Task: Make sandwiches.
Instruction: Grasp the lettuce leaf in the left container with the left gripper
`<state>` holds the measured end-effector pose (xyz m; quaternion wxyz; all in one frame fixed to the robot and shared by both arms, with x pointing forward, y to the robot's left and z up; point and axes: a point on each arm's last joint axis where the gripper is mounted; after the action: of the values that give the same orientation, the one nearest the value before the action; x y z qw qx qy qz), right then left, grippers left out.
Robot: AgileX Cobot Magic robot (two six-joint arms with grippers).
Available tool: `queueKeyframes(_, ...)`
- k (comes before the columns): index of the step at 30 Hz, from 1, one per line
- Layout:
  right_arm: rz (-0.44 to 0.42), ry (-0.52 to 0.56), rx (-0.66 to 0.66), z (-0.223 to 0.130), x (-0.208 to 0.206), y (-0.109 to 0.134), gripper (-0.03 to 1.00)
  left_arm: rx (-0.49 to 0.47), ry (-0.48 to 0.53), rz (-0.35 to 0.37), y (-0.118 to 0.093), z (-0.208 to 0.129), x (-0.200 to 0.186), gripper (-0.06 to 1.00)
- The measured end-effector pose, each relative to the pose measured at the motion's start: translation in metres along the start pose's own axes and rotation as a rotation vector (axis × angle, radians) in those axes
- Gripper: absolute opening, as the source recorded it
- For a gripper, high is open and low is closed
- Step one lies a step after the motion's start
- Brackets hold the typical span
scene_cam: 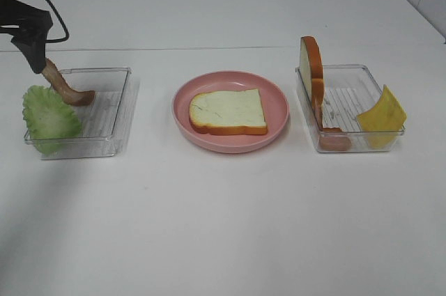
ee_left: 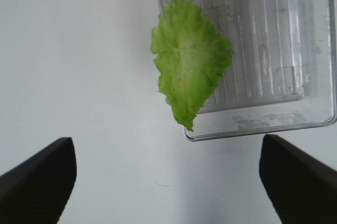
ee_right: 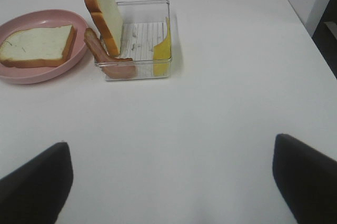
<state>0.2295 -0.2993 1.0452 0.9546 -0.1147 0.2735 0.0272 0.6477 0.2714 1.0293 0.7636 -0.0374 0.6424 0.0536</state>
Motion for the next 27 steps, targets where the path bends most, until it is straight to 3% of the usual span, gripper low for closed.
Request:
queueKeyframes(23,0.000,0.000,0.000,0.000,0.000,0.000,0.98,0.001,0.146,0.028,-0.003,0.010,0.108,0.80)
queueKeyframes(27,0.000,0.000,0.000,0.000,0.000,0.000,0.98,0.001,0.144,0.027,-0.003,0.010,0.109,0.70)
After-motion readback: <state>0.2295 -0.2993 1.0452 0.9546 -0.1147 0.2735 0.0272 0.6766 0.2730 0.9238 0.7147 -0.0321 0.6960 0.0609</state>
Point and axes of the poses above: a point on each arm's last joint axis where the gripper is mounted, x pointing out along that axis toward the gripper, y along the wrist's bending axis when the last joint is at zero, z = x × y, and after that the axes turned 13 degrees about -x, right-handed
